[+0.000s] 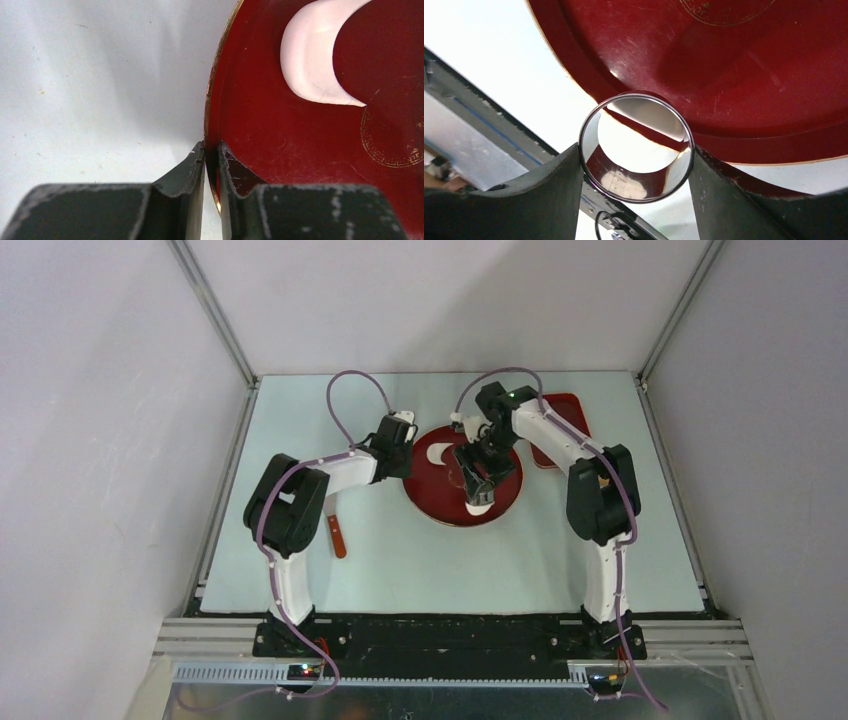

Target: Roll out the dumpling wrappers from the dough

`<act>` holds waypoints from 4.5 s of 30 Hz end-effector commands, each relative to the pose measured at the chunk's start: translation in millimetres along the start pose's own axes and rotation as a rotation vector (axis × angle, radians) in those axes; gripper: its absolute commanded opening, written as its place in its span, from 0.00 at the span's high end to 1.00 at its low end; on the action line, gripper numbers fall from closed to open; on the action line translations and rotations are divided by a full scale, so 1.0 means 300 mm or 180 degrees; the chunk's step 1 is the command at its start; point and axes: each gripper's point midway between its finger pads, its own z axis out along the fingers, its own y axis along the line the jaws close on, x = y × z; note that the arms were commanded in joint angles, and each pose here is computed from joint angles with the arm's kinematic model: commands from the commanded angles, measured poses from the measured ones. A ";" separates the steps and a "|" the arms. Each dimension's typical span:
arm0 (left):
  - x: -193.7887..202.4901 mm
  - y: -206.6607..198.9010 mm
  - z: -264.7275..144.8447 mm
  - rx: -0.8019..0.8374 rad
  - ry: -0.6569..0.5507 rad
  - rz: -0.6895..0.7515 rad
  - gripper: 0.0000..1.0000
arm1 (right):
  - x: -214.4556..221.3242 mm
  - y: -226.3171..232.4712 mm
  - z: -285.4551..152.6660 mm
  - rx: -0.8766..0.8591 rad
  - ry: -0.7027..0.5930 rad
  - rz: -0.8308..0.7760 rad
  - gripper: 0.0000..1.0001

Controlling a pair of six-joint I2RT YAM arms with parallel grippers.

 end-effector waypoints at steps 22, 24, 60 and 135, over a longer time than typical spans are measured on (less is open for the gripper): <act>-0.058 -0.006 -0.006 0.0029 -0.0136 -0.0070 0.81 | -0.193 -0.001 -0.105 -0.0070 -0.0858 0.0179 1.00; -0.057 -0.008 -0.004 0.0032 -0.0134 -0.0072 0.81 | -0.192 0.031 -0.122 -0.0376 -0.0828 0.0217 1.00; -0.055 -0.007 -0.002 0.0030 -0.0128 -0.0079 0.81 | -0.110 -0.037 -0.096 -0.0001 -0.0262 0.0353 1.00; -0.056 -0.007 -0.001 0.0029 -0.0128 -0.0079 0.81 | -0.137 -0.029 -0.219 0.0420 -0.0635 -0.0282 1.00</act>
